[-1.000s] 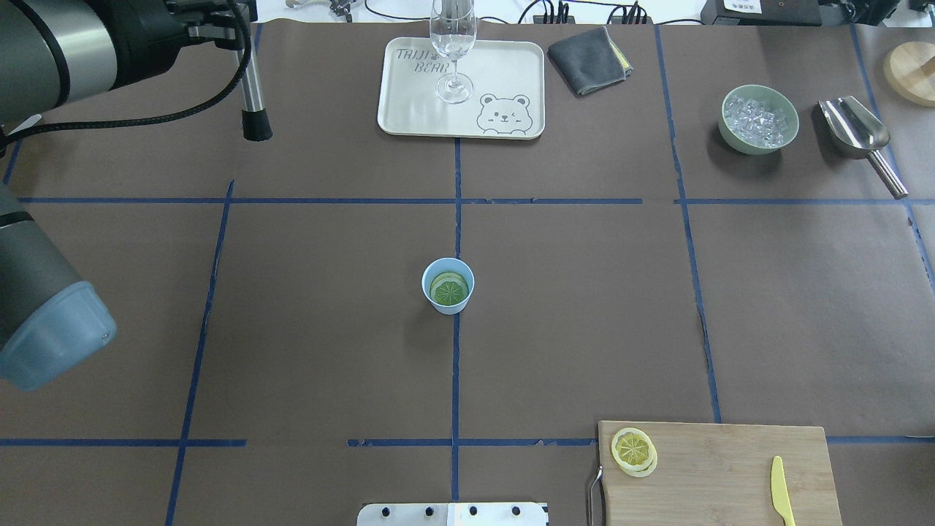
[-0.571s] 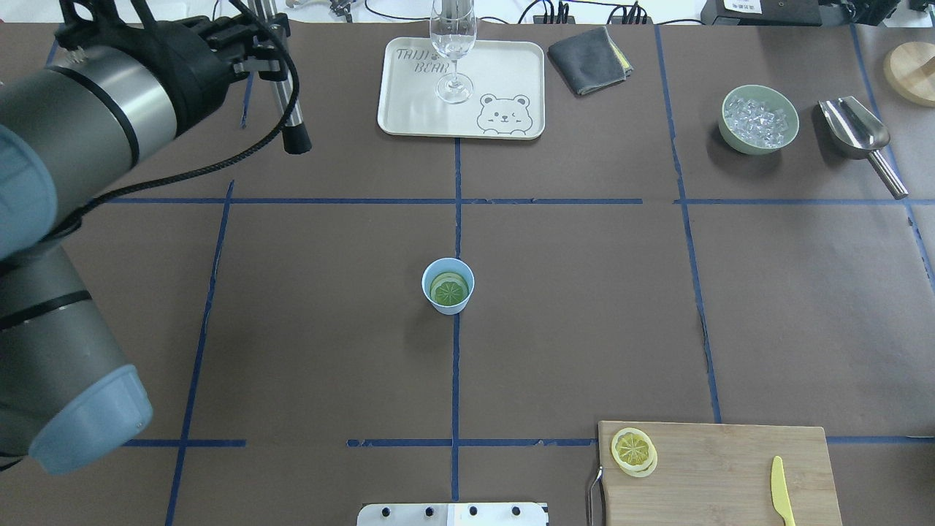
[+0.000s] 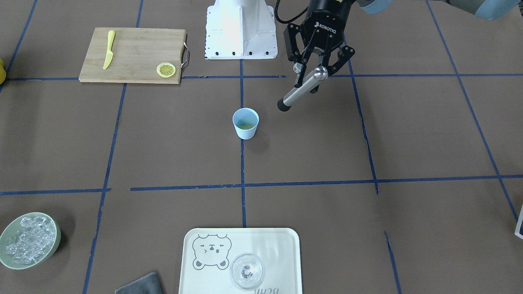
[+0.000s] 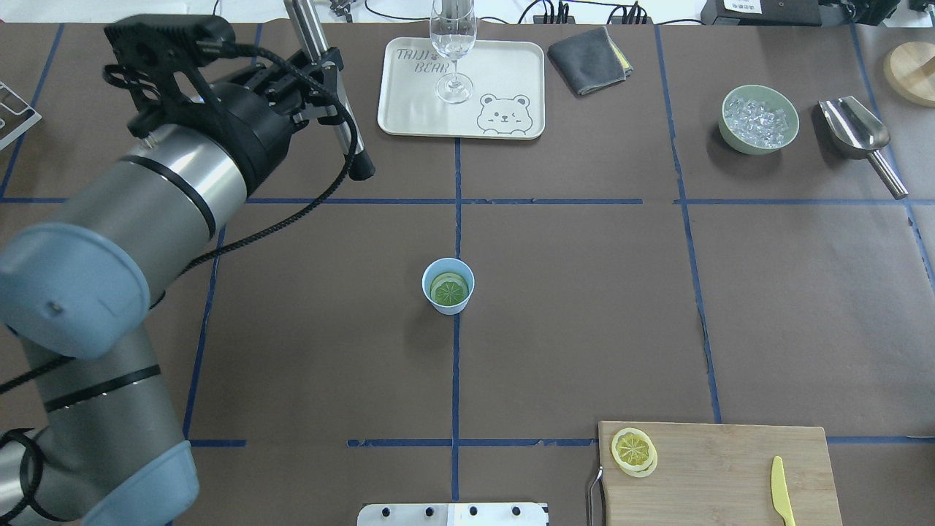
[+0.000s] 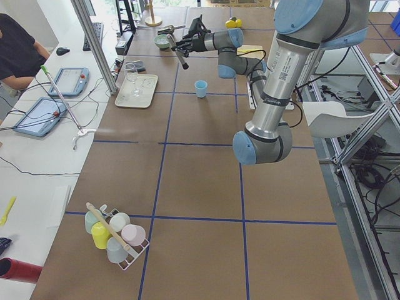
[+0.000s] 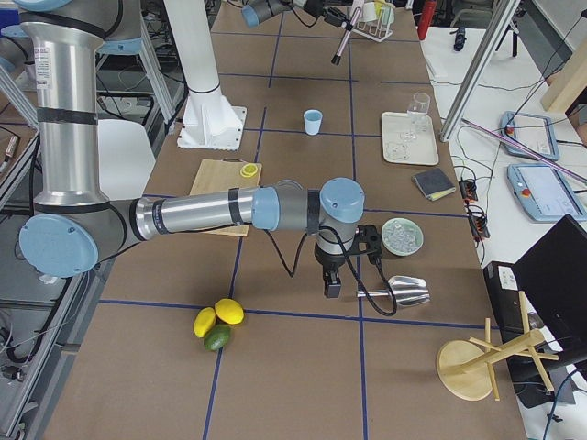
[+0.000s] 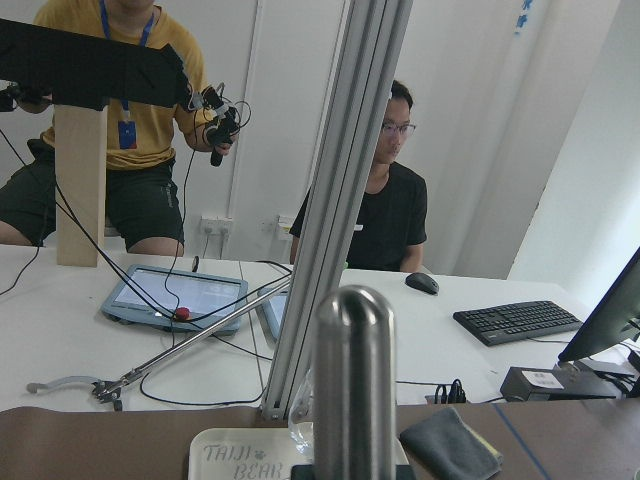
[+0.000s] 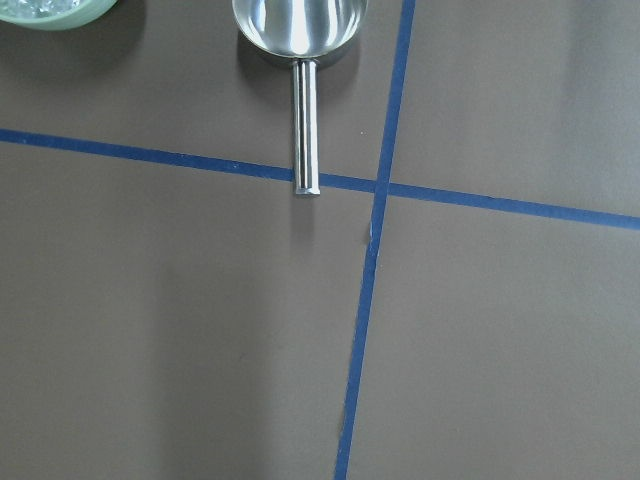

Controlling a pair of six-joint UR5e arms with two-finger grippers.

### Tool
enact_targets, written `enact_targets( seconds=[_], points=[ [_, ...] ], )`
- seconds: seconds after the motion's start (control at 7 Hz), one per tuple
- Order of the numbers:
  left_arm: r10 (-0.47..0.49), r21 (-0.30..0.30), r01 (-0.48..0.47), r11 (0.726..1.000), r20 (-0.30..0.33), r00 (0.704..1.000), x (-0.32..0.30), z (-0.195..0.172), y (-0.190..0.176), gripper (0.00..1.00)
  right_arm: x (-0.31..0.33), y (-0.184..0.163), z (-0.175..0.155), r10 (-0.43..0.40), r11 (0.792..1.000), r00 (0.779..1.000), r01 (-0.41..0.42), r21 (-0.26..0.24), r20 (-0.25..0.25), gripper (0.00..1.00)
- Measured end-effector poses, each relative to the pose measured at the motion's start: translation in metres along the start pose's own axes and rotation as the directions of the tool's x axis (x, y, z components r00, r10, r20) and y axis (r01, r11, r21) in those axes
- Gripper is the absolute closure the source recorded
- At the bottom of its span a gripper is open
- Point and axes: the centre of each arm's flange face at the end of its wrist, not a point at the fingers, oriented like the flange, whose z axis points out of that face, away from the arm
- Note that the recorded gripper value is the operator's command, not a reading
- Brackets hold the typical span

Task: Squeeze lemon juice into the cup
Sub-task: 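Lift the steel muddler with the left gripper and bring it over the blue cup, then press the muddler down into the blue cup onto the lemon slice with the left gripper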

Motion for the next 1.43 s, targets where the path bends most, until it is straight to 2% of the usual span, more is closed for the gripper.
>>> enact_targets(
  seconds=[0.29, 0.43, 0.71, 1.43],
  points=[
    [-0.045, 0.069, 0.046, 0.997, -0.024, 0.999, 0.003, 0.004, 0.054, 1.00, 0.021, 0.005, -0.004, 0.045, 0.999, 0.998, -0.046, 0.028, 0.034, 0.00],
    [-0.017, 0.078, 0.019, 0.997, -0.031, 0.999, 0.006, 0.002, 0.067, 1.00, 0.027, 0.007, -0.005, 0.066, 0.997, 0.996, -0.069, 0.035, 0.065, 0.00],
    [0.077, 0.053, -0.074, 0.996, -0.055, 0.996, 0.034, -0.003, 0.097, 1.00, 0.030, 0.009, -0.006, 0.084, 0.995, 0.993, -0.088, 0.040, 0.089, 0.00],
    [0.138, 0.023, -0.137, 0.990, -0.032, 0.990, 0.056, -0.004, 0.151, 1.00, 0.031, 0.008, -0.009, 0.089, 0.995, 0.992, -0.093, 0.045, 0.092, 0.00]
  ],
)
